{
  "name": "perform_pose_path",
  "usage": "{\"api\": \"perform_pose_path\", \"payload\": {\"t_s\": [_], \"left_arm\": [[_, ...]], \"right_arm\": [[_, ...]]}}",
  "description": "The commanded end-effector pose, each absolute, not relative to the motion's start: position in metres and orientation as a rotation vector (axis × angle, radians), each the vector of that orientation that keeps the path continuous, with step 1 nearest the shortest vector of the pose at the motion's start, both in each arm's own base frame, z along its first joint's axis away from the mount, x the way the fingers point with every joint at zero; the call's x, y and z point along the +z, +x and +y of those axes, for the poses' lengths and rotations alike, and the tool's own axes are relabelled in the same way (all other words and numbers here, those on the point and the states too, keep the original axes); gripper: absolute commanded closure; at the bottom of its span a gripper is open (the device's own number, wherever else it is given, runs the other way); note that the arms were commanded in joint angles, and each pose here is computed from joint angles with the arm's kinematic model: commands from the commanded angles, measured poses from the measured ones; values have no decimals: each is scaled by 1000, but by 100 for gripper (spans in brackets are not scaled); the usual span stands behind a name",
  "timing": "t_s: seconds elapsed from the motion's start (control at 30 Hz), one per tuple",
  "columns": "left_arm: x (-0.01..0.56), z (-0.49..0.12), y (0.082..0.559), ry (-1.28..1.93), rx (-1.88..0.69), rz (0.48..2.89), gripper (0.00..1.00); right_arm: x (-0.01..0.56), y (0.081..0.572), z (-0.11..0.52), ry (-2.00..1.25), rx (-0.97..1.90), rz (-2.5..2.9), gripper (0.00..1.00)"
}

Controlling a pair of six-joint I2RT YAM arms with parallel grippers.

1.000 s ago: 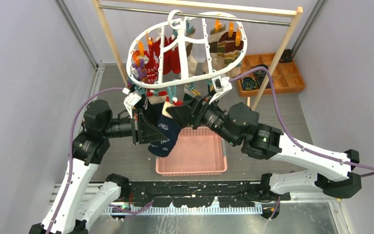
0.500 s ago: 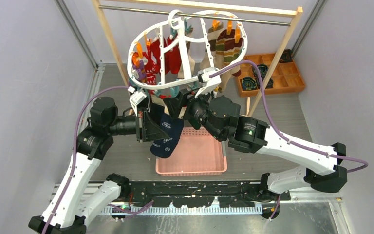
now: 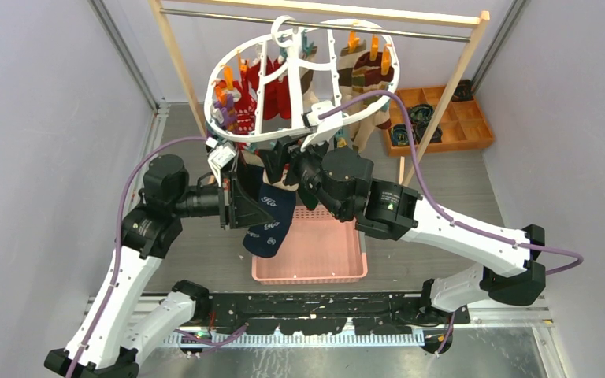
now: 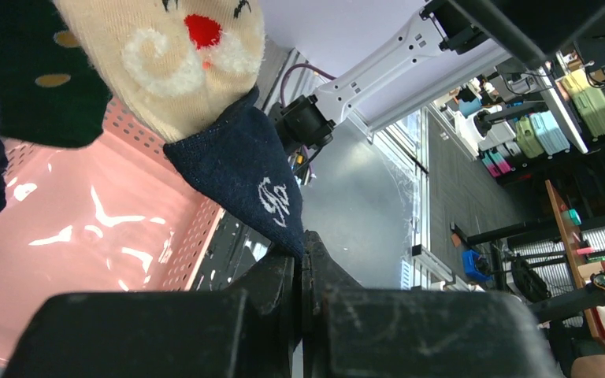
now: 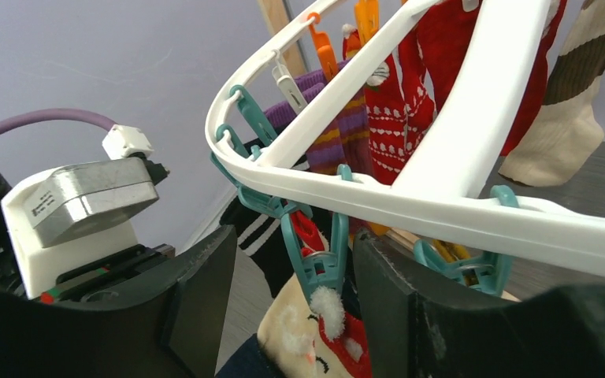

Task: Remove the socks clipped to the hanger
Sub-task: Remove the sock from the hanger.

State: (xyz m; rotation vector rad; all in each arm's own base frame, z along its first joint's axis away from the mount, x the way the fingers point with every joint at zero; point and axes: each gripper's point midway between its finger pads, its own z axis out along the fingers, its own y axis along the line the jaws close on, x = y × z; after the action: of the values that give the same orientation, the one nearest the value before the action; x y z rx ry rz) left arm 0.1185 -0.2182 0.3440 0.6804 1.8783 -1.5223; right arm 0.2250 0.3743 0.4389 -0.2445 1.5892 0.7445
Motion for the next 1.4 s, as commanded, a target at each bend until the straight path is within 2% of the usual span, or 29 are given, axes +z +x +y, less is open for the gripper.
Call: {"api": "perform_pose_path", "payload": {"t_s": [0.0, 0.13, 0.33, 0.43, 0.73, 0.93, 1.1, 1.17, 1.27, 1.3, 1.37], "left_arm": [[365, -217, 106, 729, -1532, 1801, 100], [366, -216, 103, 736, -1534, 1793, 100], [367, -216, 100, 745, -1538, 1786, 100], [368, -216, 99, 746, -1536, 1783, 100], [351, -216, 105, 742, -1497, 1829, 100], [319, -216, 113, 767, -1446, 1888, 100], [299, -224, 121, 824, -1402, 1914, 100], [292, -229, 128, 859, -1374, 1925, 100], [279, -234, 137, 933, -1303, 1924, 98], [273, -234, 139, 963, -1269, 1932, 95], [262, -233, 144, 1009, -1207, 1951, 74]], "right_arm": [[460, 229, 360, -214, 763, 1554, 38], [450, 231, 357, -204, 766, 1572, 34], [446, 237, 368, -180, 774, 1570, 41], [451, 240, 371, -141, 800, 1538, 49], [467, 238, 376, -129, 858, 1495, 84], [470, 233, 362, -117, 864, 1492, 99], [463, 229, 352, -117, 855, 1514, 95], [457, 228, 349, -127, 846, 1532, 87], [454, 224, 346, -139, 849, 1548, 71], [452, 224, 344, -141, 848, 1553, 66], [447, 222, 342, -149, 840, 1572, 54]]}}
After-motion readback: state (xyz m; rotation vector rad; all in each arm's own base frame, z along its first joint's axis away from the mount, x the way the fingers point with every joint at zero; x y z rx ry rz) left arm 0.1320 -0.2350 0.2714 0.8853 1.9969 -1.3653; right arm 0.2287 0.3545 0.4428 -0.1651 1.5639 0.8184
